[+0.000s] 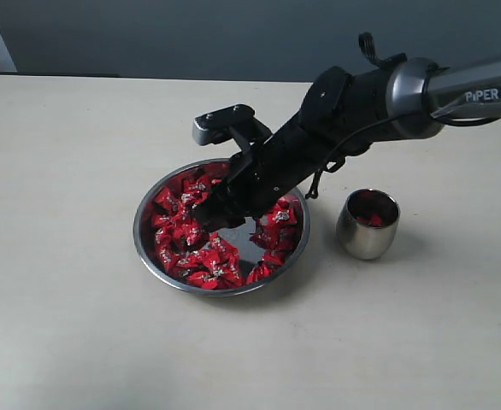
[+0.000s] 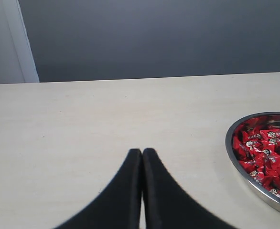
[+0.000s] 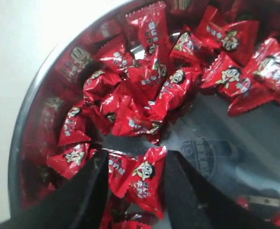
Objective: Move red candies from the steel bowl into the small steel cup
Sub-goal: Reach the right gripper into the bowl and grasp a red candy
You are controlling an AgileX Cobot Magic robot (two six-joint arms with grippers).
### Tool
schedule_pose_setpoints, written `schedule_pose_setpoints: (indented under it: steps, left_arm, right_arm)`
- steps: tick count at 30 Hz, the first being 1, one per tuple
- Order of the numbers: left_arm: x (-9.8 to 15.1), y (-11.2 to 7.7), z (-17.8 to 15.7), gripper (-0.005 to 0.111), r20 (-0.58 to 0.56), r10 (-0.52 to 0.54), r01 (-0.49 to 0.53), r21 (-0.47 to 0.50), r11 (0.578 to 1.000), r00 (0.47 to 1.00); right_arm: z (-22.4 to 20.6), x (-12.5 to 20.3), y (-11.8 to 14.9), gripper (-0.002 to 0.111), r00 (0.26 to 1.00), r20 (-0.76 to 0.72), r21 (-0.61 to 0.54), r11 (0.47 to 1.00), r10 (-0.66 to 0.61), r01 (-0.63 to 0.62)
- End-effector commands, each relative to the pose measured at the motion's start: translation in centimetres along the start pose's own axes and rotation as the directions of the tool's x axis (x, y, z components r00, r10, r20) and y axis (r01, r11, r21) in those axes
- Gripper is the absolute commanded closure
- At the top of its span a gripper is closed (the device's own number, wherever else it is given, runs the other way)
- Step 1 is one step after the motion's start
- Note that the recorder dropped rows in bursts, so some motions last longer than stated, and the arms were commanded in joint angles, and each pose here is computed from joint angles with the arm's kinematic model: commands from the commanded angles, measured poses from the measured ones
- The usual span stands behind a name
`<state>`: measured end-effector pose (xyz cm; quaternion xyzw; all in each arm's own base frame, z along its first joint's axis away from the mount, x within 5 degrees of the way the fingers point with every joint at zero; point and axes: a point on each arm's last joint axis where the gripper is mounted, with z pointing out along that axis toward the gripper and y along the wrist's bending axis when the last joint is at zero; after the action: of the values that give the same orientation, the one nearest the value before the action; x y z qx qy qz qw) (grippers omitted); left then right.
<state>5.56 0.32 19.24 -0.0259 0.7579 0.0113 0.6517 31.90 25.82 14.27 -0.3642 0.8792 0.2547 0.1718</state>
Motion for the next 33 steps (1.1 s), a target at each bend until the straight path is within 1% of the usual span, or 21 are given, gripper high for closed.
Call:
schedule_pose_setpoints:
  steps: [1, 16, 17, 19, 23, 28, 33]
  left_arm:
    - [0.0, 0.0, 0.0, 0.106, 0.006, 0.000, 0.000, 0.006, 1.000, 1.000]
    - [0.0, 0.0, 0.0, 0.106, 0.006, 0.000, 0.000, 0.006, 1.000, 1.000]
    - [0.0, 0.0, 0.0, 0.106, 0.006, 0.000, 0.000, 0.006, 1.000, 1.000]
    - [0.0, 0.0, 0.0, 0.106, 0.006, 0.000, 0.000, 0.006, 1.000, 1.000]
    - [0.0, 0.0, 0.0, 0.106, 0.006, 0.000, 0.000, 0.006, 1.000, 1.000]
    - [0.0, 0.0, 0.0, 0.106, 0.006, 0.000, 0.000, 0.006, 1.000, 1.000]
    - [0.0, 0.0, 0.0, 0.106, 0.006, 0.000, 0.000, 0.006, 1.000, 1.000]
  right_arm:
    - [0.9, 0.5, -0.3, 0.070, 0.999, -0.041, -0.009, 1.000, -0.019, 0.018]
    - [2.8, 1.4, -1.3, 0.071, 0.997, -0.076, 0.010, 1.000, -0.003, 0.003]
    - [2.8, 1.4, -1.3, 0.073, 0.997, -0.072, 0.014, 1.000, -0.003, 0.004]
    - [2.8, 1.4, -1.3, 0.082, 0.998, -0.069, 0.016, 1.000, 0.000, 0.001]
    - [2.1, 0.9, -1.0, 0.109, 0.999, -0.049, 0.018, 1.000, -0.008, 0.009]
    - [-0.4, -0.4, -0.1, 0.109, 0.999, 0.015, 0.028, 0.999, -0.043, 0.042]
    - [-4.9, -2.1, 0.7, 0.109, 0.990, 0.097, 0.079, 0.993, -0.100, 0.093]
